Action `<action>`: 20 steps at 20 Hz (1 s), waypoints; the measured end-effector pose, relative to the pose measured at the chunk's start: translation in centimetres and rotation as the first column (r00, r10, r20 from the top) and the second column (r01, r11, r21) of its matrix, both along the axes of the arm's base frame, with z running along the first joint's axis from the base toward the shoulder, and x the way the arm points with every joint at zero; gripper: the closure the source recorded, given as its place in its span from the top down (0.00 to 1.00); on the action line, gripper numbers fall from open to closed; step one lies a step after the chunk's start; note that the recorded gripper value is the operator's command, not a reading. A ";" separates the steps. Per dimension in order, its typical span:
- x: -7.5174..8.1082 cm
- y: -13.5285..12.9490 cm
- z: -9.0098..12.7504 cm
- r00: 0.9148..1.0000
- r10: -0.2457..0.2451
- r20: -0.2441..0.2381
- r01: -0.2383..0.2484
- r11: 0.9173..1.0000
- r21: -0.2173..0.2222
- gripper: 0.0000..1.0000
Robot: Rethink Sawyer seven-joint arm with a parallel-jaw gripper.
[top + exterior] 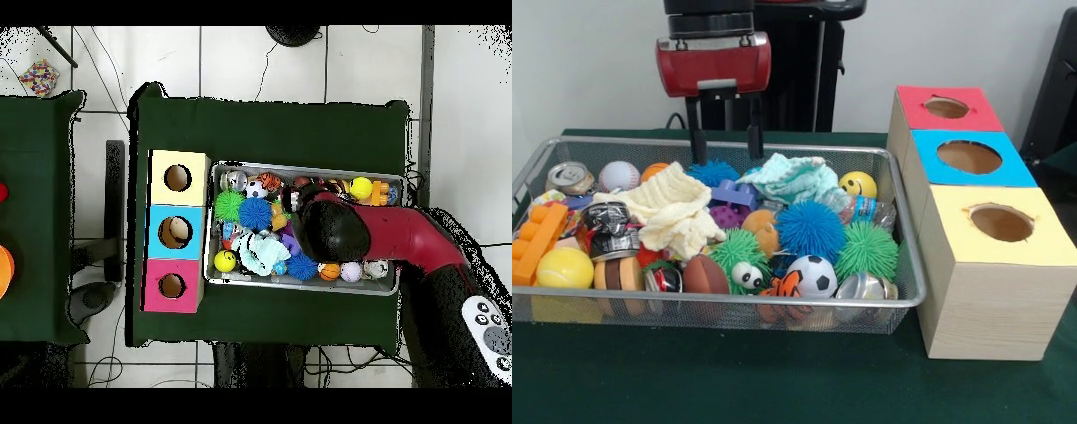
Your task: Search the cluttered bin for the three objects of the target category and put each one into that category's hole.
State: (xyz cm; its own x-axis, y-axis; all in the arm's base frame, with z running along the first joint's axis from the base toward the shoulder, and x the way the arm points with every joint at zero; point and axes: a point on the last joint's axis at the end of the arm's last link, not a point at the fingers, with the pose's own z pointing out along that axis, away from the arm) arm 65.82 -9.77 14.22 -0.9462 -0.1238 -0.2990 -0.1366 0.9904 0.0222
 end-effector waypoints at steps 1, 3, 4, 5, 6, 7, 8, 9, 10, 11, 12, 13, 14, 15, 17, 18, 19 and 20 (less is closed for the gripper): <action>0.2 -0.3 0.1 1.000 0.004 0.002 -0.004 1.000 -0.010 1.00; 0.5 -0.7 0.2 1.000 0.011 0.004 -0.011 1.000 -0.025 1.00; 0.6 -0.9 0.3 1.000 0.014 0.007 -0.014 0.999 -0.033 1.00; 0.7 -1.0 0.4 1.000 0.017 0.009 -0.017 0.999 -0.039 1.00; 0.9 -1.3 0.5 1.000 0.021 0.014 -0.021 0.999 -0.048 1.00; 1.0 -1.4 0.6 1.000 0.025 0.018 -0.024 0.998 -0.055 1.00; 1.1 -1.6 0.6 0.999 0.029 0.023 -0.027 0.998 -0.063 1.00; 1.3 -1.8 0.7 0.999 0.033 0.027 -0.031 0.997 -0.071 1.00; 1.4 -2.0 0.7 0.999 0.037 0.032 -0.034 0.996 -0.080 1.00; 1.6 -2.2 0.8 0.998 0.041 0.037 -0.038 0.995 -0.088 1.00; 1.6 -2.5 0.7 0.998 0.048 0.040 -0.044 0.994 -0.099 1.00; 1.5 -2.6 0.7 0.998 0.052 0.039 -0.048 0.993 -0.105 1.00; 1.4 -2.7 0.6 0.998 0.056 0.039 -0.051 0.993 -0.110 1.00; 1.4 -2.9 0.5 0.998 0.057 0.039 -0.053 0.992 -0.113 1.00; 1.2 -3.3 0.4 0.998 0.059 0.038 -0.054 0.991 -0.120 1.00; 1.1 -3.9 0.4 0.998 0.054 0.038 -0.049 0.991 -0.123 1.00; 1.0 -4.1 0.3 0.998 0.050 0.037 -0.045 0.991 -0.123 1.00; 0.9 -4.4 0.3 0.998 0.046 0.037 -0.041 0.992 -0.122 1.00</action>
